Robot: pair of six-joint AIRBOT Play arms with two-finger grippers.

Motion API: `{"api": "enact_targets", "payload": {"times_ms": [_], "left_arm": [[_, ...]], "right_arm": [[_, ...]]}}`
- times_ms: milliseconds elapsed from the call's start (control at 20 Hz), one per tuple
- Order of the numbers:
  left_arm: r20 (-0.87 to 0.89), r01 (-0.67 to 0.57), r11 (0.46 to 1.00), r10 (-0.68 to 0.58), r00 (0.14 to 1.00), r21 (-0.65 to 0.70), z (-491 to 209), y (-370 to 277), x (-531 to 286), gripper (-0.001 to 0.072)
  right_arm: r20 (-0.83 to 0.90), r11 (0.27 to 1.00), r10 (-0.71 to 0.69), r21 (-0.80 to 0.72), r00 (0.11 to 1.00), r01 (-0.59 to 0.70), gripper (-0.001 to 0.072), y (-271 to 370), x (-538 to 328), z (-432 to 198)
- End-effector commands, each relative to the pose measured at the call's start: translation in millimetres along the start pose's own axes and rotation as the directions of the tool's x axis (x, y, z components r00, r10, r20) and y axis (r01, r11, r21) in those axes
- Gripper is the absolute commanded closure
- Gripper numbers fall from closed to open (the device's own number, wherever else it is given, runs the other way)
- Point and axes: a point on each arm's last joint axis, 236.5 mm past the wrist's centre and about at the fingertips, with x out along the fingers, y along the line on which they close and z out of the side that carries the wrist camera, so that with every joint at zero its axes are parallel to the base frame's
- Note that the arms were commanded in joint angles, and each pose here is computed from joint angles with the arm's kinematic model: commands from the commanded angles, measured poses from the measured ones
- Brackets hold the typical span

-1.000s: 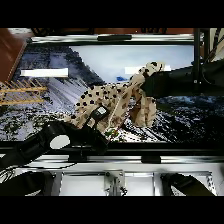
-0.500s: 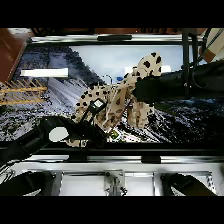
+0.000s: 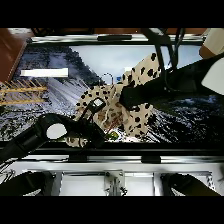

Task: Fold the shirts.

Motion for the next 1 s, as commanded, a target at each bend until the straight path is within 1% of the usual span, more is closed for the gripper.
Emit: {"api": "enact_targets", "payload": {"times_ms": [0, 50, 100, 150, 200, 250, 300, 400, 450, 500, 550, 600, 650, 700, 750, 800, 850, 950], "left_arm": [[-0.025, 0.001, 1.000, -0.001, 1.000, 0.021, -5.7, 0.1, -0.6, 0.0669], [-0.040, 0.005, 0.999, -0.003, 0.999, 0.034, -9.2, -0.3, -0.8, 0.0669], [-0.063, 0.011, 0.998, -0.007, 0.998, 0.059, -14.5, -1.1, -1.5, 0.0669], [-0.097, 0.020, 0.996, -0.011, 0.995, 0.089, -22.0, -0.9, -3.2, 0.0669], [-0.134, 0.025, 0.993, -0.010, 0.991, 0.112, -29.7, 1.4, -6.1, 0.0669], [-0.169, 0.033, 0.990, -0.009, 0.986, 0.139, -37.3, 4.7, -9.8, 0.0669], [-0.195, 0.043, 0.984, -0.009, 0.981, 0.171, -43.3, 9.1, -13.3, 0.0669], [-0.234, 0.060, 0.974, -0.007, 0.972, 0.219, -52.6, 20.6, -19.3, 0.0669], [-0.246, 0.059, 0.972, -0.001, 0.969, 0.229, -55.5, 27.8, -22.4, 0.0669], [-0.253, 0.055, 0.968, 0.010, 0.967, 0.246, -57.2, 36.1, -25.7, 0.0669], [-0.257, 0.049, 0.962, 0.022, 0.966, 0.269, -57.7, 43.5, -28.9, 0.0669], [-0.261, 0.038, 0.953, 0.044, 0.964, 0.302, -58.3, 52.0, -31.8, 0.0669], [-0.272, 0.019, 0.943, 0.076, 0.959, 0.332, -60.5, 61.9, -34.5, 0.0669], [-0.296, 0.003, 0.932, 0.112, 0.949, 0.363, -65.3, 71.4, -37.2, 0.0668], [-0.318, -0.007, 0.923, 0.140, 0.938, 0.384, -69.9, 78.3, -39.6, 0.0669], [-0.342, -0.003, 0.912, 0.157, 0.927, 0.410, -75.0, 82.9, -40.9, 0.0669], [-0.352, -0.002, 0.904, 0.168, 0.921, 0.427, -77.3, 85.8, -41.6, 0.0669], [-0.362, -0.014, 0.897, 0.193, 0.912, 0.442, -79.2, 92.5, -42.2, 0.0669]], "right_arm": [[0.134, 0.986, -0.157, -0.029, 0.978, 0.163, 0.0089, -27.8, -48.9, 18.0], [0.208, 0.959, -0.279, 0.007, 0.938, 0.284, 0.0090, -53.4, -79.9, 25.6], [0.256, 0.906, -0.421, 0.067, 0.870, 0.419, 0.0092, -87.3, -112.1, 28.8], [0.270, 0.823, -0.567, 0.146, 0.778, 0.549, 0.0093, -127.0, -145.2, 25.8], [0.250, 0.754, -0.656, 0.192, 0.712, 0.628, 0.0094, -157.5, -167.2, 19.5], [0.209, 0.719, -0.695, 0.213, 0.688, 0.662, 0.0094, -182.1, -176.8, 12.0], [0.162, 0.722, -0.690, 0.210, 0.705, 0.659, 0.0094, -199.8, -172.3, 5.6], [0.044, 0.783, -0.617, 0.137, 0.786, 0.607, 0.0094, -231.7, -142.1, -9.8], [-0.030, 0.838, -0.546, -0.021, 0.837, 0.546, 0.0094, -239.2, -119.6, -19.7], [-0.082, 0.874, -0.463, -0.210, 0.883, 0.438, 0.0094, -237.5, -97.1, -25.2], [-0.105, 0.871, -0.372, -0.384, 0.922, 0.307, 0.0094, -229.7, -74.1, -24.2], [-0.122, 0.827, -0.292, -0.530, 0.948, 0.187, 0.0094, -219.5, -54.8, -22.4], [-0.149, 0.749, -0.225, -0.658, 0.963, 0.073, 0.0094, -209.4, -37.6, -21.2], [-0.172, 0.660, -0.194, -0.751, 0.966, -0.001, 0.0094, -204.9, -23.7, -19.3], [-0.194, 0.582, -0.178, -0.811, 0.965, -0.056, 0.0094, -201.7, -11.9, -18.2], [-0.211, 0.520, -0.169, -0.849, 0.963, -0.094, 0.0095, -199.7, -1.7, -16.9], [-0.227, 0.477, -0.183, -0.871, 0.957, -0.115, 0.0094, -201.8, 7.2, -15.9], [-0.246, 0.442, -0.184, -0.885, 0.952, -0.143, 0.0094, -199.4, 21.3, -13.9]]}}
